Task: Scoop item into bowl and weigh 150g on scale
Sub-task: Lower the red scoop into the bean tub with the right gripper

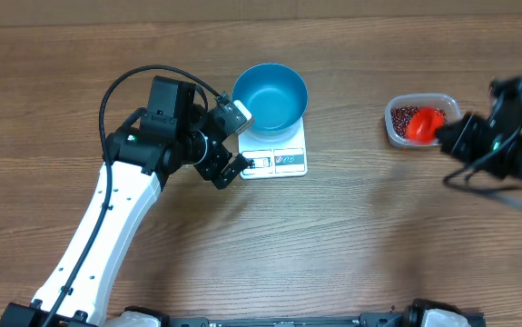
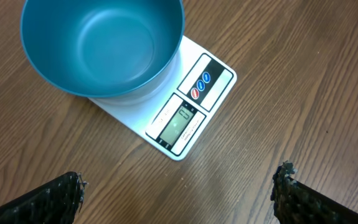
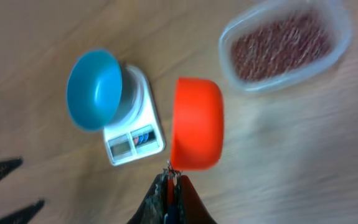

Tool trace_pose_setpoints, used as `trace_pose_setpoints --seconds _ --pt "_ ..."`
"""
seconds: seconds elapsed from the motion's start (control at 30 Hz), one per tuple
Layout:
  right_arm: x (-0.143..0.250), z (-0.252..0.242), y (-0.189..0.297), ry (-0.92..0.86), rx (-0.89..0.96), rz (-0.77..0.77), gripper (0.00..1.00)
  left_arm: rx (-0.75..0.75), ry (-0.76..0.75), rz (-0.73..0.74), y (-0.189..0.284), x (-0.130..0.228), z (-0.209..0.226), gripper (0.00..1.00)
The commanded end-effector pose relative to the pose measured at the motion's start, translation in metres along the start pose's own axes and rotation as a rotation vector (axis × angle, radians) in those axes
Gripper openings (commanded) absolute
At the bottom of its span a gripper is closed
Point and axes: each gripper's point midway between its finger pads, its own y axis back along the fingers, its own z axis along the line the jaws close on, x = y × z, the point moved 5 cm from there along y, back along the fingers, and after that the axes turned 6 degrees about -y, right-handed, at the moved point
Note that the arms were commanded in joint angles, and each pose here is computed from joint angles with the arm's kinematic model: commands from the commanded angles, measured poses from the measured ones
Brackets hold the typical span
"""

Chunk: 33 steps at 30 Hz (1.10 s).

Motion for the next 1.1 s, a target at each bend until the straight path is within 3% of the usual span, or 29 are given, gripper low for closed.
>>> trace_pose_setpoints --seconds 0.0,0.2,0.37,0.73,1.07 --pt "-0.036 -0.004 0.0 0.073 0.115 -0.061 0.04 0.008 0.018 0.002 -0.003 0.002 0.0 1.0" --pt "-0.083 -0.018 -0.034 0.112 0.258 -0.042 0.04 0.008 0.018 0.002 -0.003 0.002 0.0 1.0" --pt "-0.1 -0.034 -0.069 0.226 0.318 -0.011 0.04 0.008 0.018 0.002 -0.003 0.002 0.0 0.99" --pt "-0.101 -0.079 -0.126 0.222 0.397 0.149 0.04 0.008 0.018 0.002 -0.003 0.002 0.0 0.99" --pt "-0.091 -0.102 -0.158 0.202 0.338 0.274 0.04 0.008 0.018 0.002 -0.003 0.002 0.0 1.0"
